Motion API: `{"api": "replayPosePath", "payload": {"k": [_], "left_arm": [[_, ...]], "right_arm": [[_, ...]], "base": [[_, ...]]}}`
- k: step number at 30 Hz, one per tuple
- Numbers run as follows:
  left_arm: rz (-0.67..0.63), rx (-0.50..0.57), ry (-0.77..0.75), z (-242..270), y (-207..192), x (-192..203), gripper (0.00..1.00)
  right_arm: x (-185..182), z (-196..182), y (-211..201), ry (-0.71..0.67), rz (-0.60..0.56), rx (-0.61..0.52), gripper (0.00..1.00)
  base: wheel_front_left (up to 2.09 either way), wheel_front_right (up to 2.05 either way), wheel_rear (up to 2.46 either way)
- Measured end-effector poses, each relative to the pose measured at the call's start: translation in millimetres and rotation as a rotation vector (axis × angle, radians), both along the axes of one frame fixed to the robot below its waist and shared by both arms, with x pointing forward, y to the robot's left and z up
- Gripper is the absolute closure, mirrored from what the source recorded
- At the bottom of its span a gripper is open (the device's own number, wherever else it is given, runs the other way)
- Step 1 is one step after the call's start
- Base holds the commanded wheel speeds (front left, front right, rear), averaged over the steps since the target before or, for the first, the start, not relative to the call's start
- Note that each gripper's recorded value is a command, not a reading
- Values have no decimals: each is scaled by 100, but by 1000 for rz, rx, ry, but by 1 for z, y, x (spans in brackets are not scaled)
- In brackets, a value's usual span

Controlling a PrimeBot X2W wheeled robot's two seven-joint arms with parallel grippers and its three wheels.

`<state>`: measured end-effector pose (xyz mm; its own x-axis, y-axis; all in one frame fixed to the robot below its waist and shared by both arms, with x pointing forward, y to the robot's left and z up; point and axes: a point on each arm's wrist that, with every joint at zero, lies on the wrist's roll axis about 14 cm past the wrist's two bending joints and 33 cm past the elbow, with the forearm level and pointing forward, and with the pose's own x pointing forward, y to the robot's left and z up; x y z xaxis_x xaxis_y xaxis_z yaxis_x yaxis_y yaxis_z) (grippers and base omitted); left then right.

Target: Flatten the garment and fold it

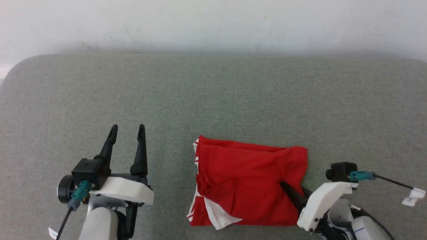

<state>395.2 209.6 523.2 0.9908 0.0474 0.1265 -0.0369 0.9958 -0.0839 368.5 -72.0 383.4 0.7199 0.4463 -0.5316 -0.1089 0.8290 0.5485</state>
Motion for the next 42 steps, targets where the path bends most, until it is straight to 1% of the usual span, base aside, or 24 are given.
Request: {"api": "replayPosePath", "payload": {"k": [1,2,3,6,10,14,18,23,27,33,37,42], "left_arm": [[2,0,1,0,1,0,0],[4,-1,3,-1,1,0,0],[7,-2,4,-1,2,1,0],[13,-3,2,-1,4,3,0],[1,-5,-10,2,-1,9,0],[-27,-6,-27,6,-12,17,0],[-72,-11,-30,5,-30,27,0],[-142,-13,-37,5,-55,44,0],[-201,-15,-47,4,-78,62,0],[-264,-8,-28,-13,-101,85,0],[-294,-5,-13,-27,-112,99,0],[-323,-11,20,-47,-121,111,0]], "right_arm": [[1,0,2,5,17,-9,91],[1,-1,4,6,34,-27,100],[2,-1,3,0,47,-54,100],[8,5,-3,-49,102,-191,100],[22,26,-12,-151,186,-435,100],[37,48,-31,-229,225,-643,100],[47,61,-87,-237,206,-845,100],[53,76,-162,-207,143,-1031,100],[51,80,-221,-143,73,-1130,100],[55,84,-289,-77,-67,-1205,100],[58,79,-319,-44,-116,-1254,100],[62,71,-342,-5,-155,-1294,100]], "base": [[0,0,0],[0,0,0],[0,0,0],[0,0,0],[0,0,0],[0,0,0],[0,0,0],[0,0,0],[0,0,0],[0,0,0],[0,0,0],[0,0,0]]}}
